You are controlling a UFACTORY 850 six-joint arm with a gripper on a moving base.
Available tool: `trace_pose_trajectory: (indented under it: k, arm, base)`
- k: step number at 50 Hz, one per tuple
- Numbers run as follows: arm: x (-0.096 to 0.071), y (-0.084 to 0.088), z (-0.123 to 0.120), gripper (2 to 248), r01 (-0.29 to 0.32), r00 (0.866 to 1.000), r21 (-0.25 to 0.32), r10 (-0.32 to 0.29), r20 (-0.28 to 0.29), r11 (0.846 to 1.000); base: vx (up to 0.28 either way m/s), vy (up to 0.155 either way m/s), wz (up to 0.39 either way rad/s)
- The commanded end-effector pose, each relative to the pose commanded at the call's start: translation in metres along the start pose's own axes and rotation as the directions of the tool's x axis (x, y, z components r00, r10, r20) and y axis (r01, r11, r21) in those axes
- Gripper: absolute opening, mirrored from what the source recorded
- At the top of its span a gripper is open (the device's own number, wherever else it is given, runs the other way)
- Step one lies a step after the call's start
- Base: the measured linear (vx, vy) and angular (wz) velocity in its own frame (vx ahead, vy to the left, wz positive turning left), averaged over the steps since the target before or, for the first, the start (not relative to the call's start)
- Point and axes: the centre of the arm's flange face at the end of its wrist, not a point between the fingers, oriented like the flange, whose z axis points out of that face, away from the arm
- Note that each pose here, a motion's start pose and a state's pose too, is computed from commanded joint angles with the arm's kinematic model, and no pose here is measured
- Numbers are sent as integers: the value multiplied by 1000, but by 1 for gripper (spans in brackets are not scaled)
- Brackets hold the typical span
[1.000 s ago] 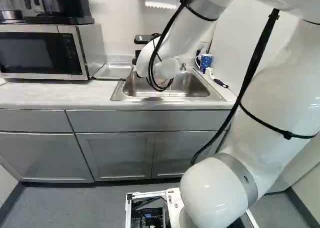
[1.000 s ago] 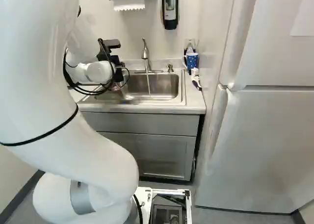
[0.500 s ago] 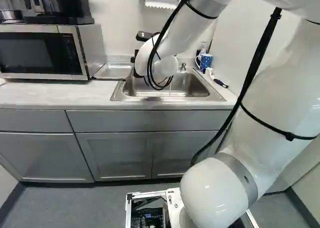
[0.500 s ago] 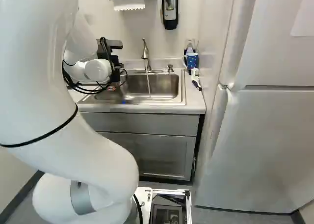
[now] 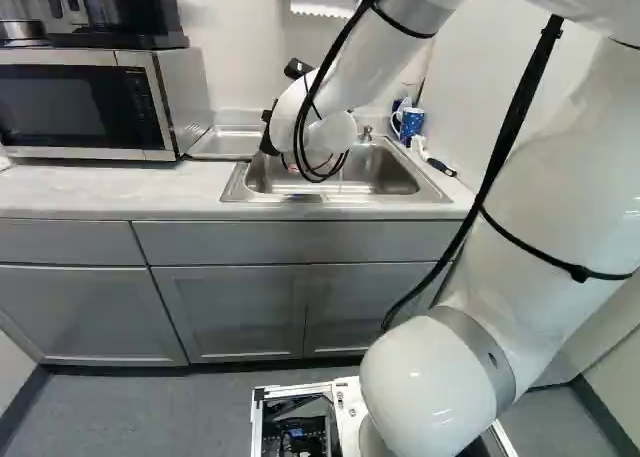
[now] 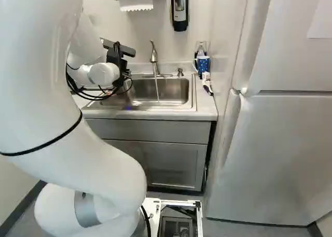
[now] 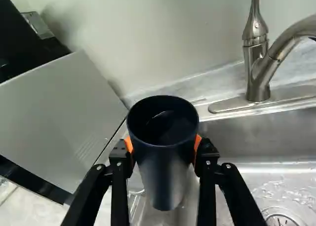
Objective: Rinse the cup and place it in the tray
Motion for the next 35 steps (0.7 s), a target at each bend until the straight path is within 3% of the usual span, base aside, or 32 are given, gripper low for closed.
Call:
trace_pose_trajectory:
  k: [17, 26, 35]
  arm:
    - [0, 0, 0, 125, -178, 984, 0, 178, 0, 984]
    - [0, 0, 0, 125, -270, 963, 0, 270, 0, 963]
    - [0, 0, 0, 125, -360, 933, 0, 360, 0, 933]
  base:
    - [0, 0, 0]
    - [0, 0, 0]
    - [0, 0, 0]
